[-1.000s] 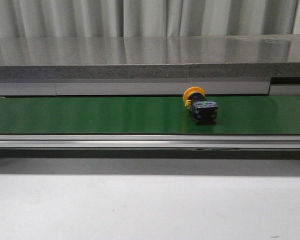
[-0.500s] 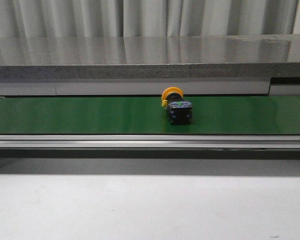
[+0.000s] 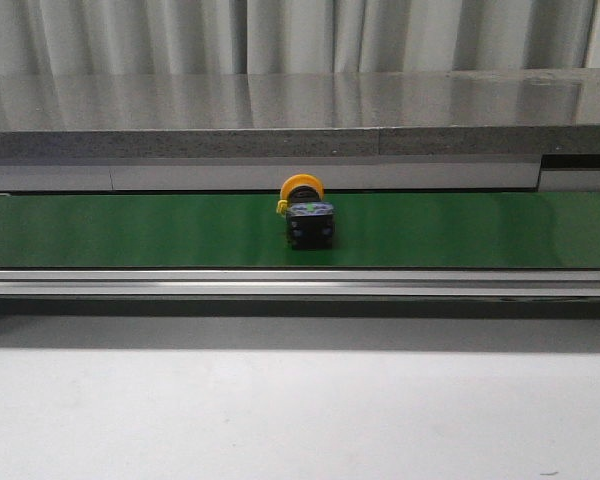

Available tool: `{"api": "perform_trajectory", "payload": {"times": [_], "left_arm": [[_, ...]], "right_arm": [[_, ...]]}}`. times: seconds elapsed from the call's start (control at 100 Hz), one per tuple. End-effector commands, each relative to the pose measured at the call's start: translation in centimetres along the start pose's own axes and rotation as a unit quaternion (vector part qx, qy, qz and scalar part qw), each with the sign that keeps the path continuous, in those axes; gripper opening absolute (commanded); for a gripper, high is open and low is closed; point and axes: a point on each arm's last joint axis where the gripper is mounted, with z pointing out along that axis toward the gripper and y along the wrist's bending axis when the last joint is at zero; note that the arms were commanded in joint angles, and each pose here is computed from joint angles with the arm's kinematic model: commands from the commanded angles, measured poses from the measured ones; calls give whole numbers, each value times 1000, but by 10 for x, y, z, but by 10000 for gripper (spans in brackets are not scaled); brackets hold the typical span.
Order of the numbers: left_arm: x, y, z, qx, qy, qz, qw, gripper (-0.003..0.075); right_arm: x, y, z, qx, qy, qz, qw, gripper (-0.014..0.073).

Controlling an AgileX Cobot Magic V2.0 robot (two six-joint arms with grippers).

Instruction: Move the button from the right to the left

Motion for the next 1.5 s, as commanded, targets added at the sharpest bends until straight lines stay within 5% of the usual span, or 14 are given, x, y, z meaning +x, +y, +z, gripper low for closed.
{"api": "perform_trajectory", "payload": {"times": [0.0, 0.23, 0.31, 0.38, 0.5, 0.6, 1.04, 1.49], "left_arm": [[-23, -2, 5, 6, -19, -4, 1000, 5], [-32, -3, 31, 4, 16, -4, 1000, 11], [-31, -2, 39, 3, 32, -1, 999, 69], [-30, -3, 43, 4, 41, 10, 999, 188], [-31, -3, 45, 7, 43, 16, 999, 507], [-36, -4, 46, 9, 13, 12, 1000, 649], [-61, -11, 80, 34, 52, -26, 998, 653], [-80, -75, 157, 113, 91, 36, 989, 653]], "right_arm": [[-14, -4, -1, 17, -39, 0, 999, -68], [-14, -4, -1, 17, -39, 0, 999, -68], [-14, -4, -1, 17, -39, 0, 999, -68], [-14, -4, -1, 17, -39, 0, 999, -68], [-14, -4, -1, 17, -39, 0, 999, -68], [-14, -4, -1, 17, -39, 0, 999, -68], [-14, -4, -1, 17, -39, 0, 999, -68], [-14, -4, -1, 17, -39, 0, 999, -68]]}}
